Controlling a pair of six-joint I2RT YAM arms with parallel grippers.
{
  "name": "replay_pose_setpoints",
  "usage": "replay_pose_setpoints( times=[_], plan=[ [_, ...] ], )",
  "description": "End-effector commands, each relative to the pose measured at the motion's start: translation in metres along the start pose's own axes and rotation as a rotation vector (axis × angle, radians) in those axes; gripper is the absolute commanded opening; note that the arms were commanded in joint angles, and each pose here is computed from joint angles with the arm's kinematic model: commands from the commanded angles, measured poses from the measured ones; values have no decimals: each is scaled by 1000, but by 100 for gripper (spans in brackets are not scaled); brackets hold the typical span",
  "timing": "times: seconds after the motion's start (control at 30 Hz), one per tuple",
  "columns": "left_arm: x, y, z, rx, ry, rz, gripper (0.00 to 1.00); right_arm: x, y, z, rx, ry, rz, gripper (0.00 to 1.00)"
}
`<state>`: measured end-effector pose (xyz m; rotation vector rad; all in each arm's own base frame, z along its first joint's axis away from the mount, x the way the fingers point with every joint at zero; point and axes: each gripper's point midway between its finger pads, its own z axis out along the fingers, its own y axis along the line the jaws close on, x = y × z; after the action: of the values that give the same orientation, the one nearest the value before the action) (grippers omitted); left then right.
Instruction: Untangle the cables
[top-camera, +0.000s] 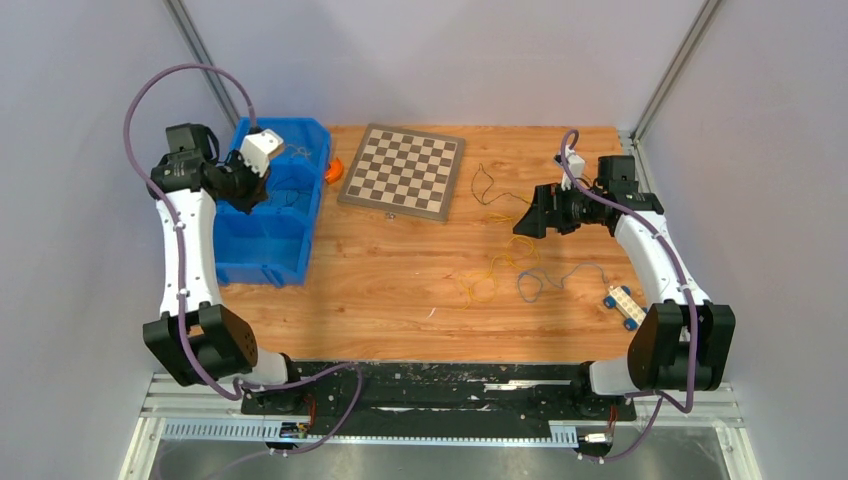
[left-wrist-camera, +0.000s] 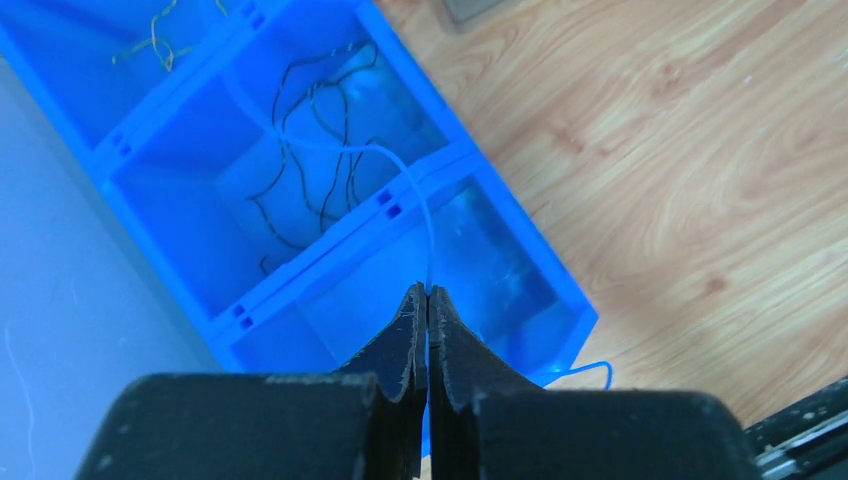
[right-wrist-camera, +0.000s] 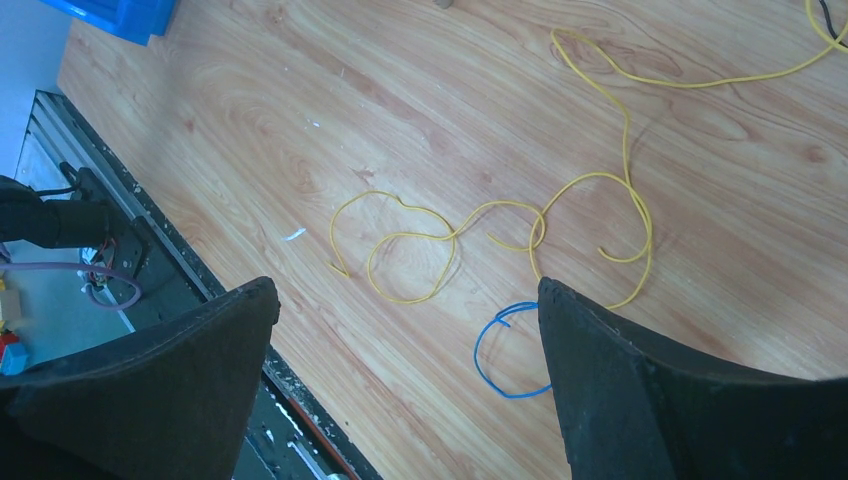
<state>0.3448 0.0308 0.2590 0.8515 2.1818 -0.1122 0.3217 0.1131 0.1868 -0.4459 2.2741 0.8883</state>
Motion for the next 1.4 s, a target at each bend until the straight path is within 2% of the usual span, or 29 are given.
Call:
replay_pose_setpoints(
  times=[0.0,0.2,0.37,0.47,0.5,0.7,0.87,0.97,1.1,1.13,1.17,1.33,1.37],
  plan=[
    [33,26,-1,-29,-10,59,0,-10,7,-3,-22,-40,-25,100],
    [74,55,4,-121,-23,138,0,-9,6,-5,-14,-41,-29,100],
    [100,37,-8,-76,-72,272,0,-7,5,-5,-6,-41,-33,100],
    [119,28,-11,-64,-58,364,0,-7,6,-5,-9,-42,-34,100],
    [125,27,-14,-62,-51,354,0,-7,6,-5,-9,-42,-32,100],
    [130,41,-35,-106,-89,331,0,-6,7,-6,-9,-44,-35,100],
    [143,38,-41,-152,-66,451,0,-5,7,-6,-7,-45,-37,100],
    [129,42,-47,-225,-137,433,0,-4,7,-6,-7,-47,-37,100],
    [91,25,-49,-245,-280,423,0,-5,7,-5,-16,-48,-30,100],
    [75,24,-52,-268,-304,471,0,-6,8,-4,-21,-48,-27,100],
    [72,19,-49,-260,-320,436,0,-6,8,-4,-22,-47,-24,100],
    [38,-5,-50,-170,-373,464,0,-7,8,-6,-15,-51,-28,100],
    [28,-2,-57,-176,-376,508,0,-7,8,-6,-14,-51,-28,100]
  ],
)
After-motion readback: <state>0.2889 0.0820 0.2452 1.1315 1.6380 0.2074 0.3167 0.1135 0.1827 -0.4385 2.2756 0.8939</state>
